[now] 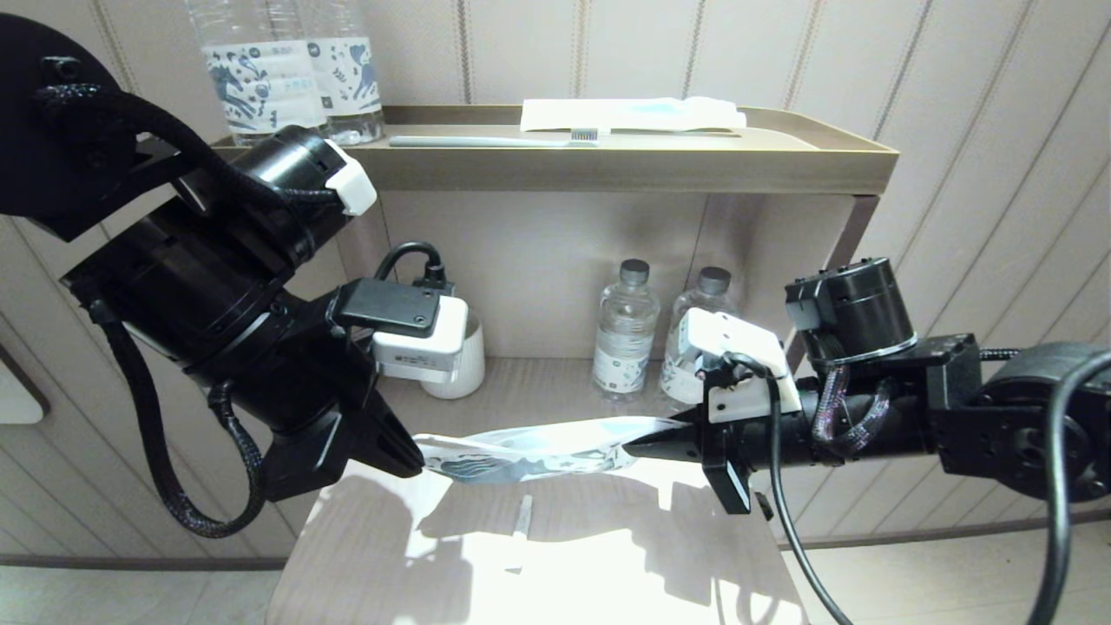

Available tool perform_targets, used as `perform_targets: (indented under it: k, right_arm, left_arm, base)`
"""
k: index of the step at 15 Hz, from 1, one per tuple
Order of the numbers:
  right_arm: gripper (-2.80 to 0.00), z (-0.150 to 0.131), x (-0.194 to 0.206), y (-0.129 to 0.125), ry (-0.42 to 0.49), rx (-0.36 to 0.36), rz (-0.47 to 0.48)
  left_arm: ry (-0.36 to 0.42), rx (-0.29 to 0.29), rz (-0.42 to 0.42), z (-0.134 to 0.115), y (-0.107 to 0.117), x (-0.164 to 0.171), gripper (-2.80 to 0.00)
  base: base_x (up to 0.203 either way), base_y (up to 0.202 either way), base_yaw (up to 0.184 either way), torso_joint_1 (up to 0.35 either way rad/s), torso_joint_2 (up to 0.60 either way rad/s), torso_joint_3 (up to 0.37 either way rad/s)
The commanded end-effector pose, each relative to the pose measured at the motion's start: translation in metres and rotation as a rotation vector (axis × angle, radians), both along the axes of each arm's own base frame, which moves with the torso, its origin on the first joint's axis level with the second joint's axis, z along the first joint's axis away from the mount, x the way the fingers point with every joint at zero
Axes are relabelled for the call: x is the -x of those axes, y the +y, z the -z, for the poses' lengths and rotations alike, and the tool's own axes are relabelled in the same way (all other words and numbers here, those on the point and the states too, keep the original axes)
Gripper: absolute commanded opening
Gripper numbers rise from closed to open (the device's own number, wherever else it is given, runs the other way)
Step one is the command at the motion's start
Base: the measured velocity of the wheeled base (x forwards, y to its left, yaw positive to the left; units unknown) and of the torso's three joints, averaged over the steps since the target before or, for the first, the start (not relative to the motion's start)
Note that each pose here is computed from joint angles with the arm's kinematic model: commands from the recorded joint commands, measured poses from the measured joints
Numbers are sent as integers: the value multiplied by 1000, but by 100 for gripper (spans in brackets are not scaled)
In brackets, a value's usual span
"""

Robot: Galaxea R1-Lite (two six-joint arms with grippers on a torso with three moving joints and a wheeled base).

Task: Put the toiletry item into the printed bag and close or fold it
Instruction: Hand it to the other hand

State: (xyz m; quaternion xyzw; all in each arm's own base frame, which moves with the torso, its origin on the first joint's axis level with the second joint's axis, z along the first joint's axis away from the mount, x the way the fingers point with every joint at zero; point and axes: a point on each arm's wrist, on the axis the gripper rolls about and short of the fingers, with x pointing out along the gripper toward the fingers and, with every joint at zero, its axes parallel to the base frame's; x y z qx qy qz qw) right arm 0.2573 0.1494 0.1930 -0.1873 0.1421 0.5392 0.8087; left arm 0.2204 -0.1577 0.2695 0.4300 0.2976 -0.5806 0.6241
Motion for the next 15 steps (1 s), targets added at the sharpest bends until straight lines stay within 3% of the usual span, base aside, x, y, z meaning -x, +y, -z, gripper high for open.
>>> perform_targets:
  k: [1, 3, 7, 15]
  right_arm:
    - [-280, 0, 0, 0, -3, -1, -5]
    - [-280, 0, 1, -1, -3, -1, -3]
    - [-280, 1, -1, -3, 1, 1, 6]
    - [-280, 3, -1, -3, 7, 4, 4]
  left_arm:
    - [11, -9, 9, 3, -3, -3, -280]
    - [9, -20, 4, 4, -1, -1, -280]
    - [-13, -27, -72, -3, 25, 0, -280]
    - [8, -39, -37, 16, 3, -17, -280]
  base:
    - [0, 0, 0, 0, 0, 0]
    - [0, 0, 0, 0, 0, 0]
    - [0, 0, 0, 0, 0, 0]
    - [0, 0, 0, 0, 0, 0]
